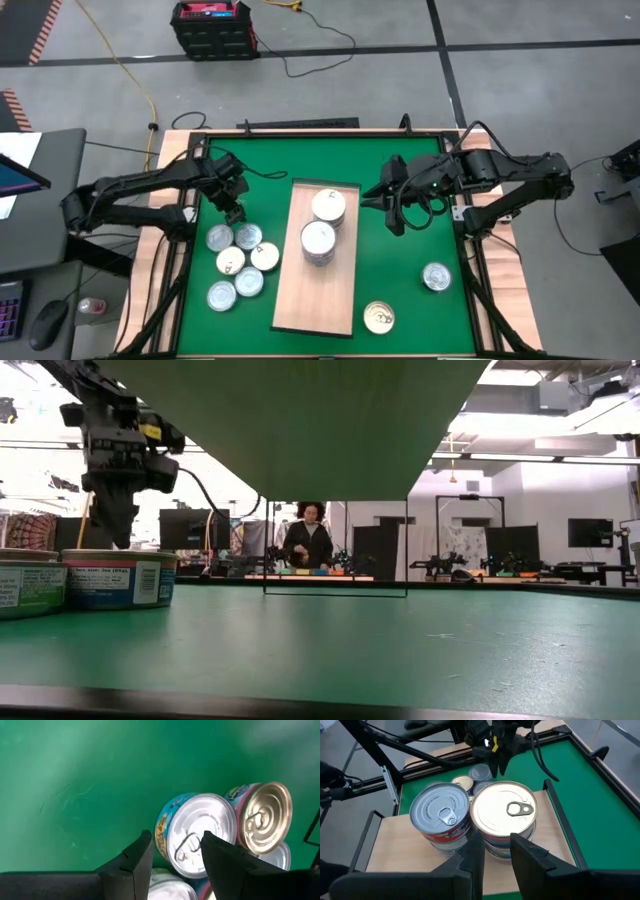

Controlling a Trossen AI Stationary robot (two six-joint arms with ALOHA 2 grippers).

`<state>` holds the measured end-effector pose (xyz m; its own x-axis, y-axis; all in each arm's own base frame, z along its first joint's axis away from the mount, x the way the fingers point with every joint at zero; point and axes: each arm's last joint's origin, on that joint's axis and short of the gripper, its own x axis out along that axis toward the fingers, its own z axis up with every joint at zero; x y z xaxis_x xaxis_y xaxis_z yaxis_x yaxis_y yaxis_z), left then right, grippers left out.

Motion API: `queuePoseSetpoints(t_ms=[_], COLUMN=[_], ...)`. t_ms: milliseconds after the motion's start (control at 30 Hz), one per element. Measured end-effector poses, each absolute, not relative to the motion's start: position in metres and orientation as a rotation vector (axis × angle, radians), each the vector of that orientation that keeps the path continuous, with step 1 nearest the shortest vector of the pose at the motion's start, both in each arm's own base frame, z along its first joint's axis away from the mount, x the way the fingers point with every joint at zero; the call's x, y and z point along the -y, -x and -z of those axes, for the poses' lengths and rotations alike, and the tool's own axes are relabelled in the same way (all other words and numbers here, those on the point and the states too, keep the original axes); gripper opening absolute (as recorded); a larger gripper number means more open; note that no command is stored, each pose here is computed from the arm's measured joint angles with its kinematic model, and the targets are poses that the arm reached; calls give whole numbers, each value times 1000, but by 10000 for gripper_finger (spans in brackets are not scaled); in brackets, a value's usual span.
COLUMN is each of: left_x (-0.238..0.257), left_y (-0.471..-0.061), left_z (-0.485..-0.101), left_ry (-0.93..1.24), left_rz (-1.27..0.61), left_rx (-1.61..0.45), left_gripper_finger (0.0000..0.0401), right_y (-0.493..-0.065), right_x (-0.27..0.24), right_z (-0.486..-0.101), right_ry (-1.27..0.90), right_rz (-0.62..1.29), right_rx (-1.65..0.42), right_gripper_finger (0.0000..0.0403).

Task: Stack canned seafood by type on shelf
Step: Stack the yellow blue tuna can on top of the red tuna can on the shelf

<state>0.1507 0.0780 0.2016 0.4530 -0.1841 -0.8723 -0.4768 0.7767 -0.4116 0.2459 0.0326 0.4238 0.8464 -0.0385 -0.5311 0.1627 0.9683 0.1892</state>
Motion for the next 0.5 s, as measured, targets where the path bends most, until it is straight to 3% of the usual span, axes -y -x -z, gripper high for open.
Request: queuePoseSetpoints(t_ms=[500], left_x=[-86], left_y=[-168], left_z=[-176], left_ry=[685], left_rz=[-135], left_rx=[-1213], left_gripper_finger=[155], right_y=[-246], right_x=[-32], right_z=[-424], right_ry=[-230], right_rz=[110], right_rx=[-554], right_gripper_finger=[118])
